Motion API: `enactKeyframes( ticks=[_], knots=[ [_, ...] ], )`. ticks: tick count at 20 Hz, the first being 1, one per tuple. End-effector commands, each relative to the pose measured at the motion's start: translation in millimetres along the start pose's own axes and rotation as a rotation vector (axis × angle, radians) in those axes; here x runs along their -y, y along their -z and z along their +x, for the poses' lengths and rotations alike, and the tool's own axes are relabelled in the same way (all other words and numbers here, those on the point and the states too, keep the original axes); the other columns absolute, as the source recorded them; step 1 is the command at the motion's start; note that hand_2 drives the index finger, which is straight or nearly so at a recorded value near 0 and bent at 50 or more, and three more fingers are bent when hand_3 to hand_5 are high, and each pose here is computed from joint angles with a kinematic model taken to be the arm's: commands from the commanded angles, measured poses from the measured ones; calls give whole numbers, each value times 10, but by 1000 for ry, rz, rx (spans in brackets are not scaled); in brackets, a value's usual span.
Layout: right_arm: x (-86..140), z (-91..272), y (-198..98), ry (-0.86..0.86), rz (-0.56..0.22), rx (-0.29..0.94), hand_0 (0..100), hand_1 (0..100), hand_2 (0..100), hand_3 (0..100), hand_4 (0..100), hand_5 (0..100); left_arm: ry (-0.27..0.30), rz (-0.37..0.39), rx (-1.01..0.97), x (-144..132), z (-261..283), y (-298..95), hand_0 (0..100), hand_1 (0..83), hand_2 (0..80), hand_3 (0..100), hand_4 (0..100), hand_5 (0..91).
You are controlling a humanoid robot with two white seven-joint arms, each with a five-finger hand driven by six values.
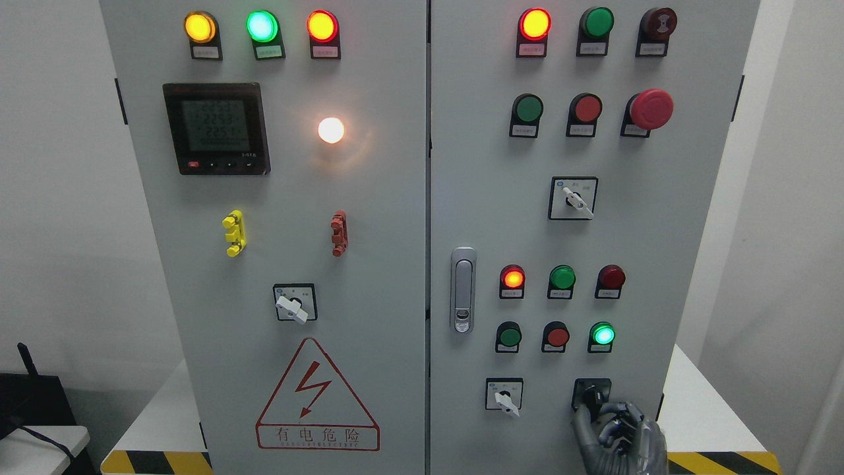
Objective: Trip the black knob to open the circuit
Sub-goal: 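Open the right hand fingers off the black knob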
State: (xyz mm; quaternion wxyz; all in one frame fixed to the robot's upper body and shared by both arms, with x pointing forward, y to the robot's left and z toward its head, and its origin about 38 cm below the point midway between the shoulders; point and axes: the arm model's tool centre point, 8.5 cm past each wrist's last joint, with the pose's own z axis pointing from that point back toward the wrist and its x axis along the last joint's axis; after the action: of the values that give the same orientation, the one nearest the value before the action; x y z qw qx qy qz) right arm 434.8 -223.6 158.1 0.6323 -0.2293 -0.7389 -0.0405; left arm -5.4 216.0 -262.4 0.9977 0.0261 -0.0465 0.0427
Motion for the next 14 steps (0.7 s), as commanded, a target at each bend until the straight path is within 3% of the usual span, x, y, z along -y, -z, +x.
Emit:
enactKeyframes(
  ticks=[1,14],
  knots=[
    [-47,22,-18,-10,8,7,431,741,570,905,905,956,34,-5,9,8,51,5,120,389,0,0,0,0],
    [-53,17,-24,-9,12,6,441,766,538,891,895,954,34,-5,9,8,51,5,120,389,0,0,0,0]
  ],
)
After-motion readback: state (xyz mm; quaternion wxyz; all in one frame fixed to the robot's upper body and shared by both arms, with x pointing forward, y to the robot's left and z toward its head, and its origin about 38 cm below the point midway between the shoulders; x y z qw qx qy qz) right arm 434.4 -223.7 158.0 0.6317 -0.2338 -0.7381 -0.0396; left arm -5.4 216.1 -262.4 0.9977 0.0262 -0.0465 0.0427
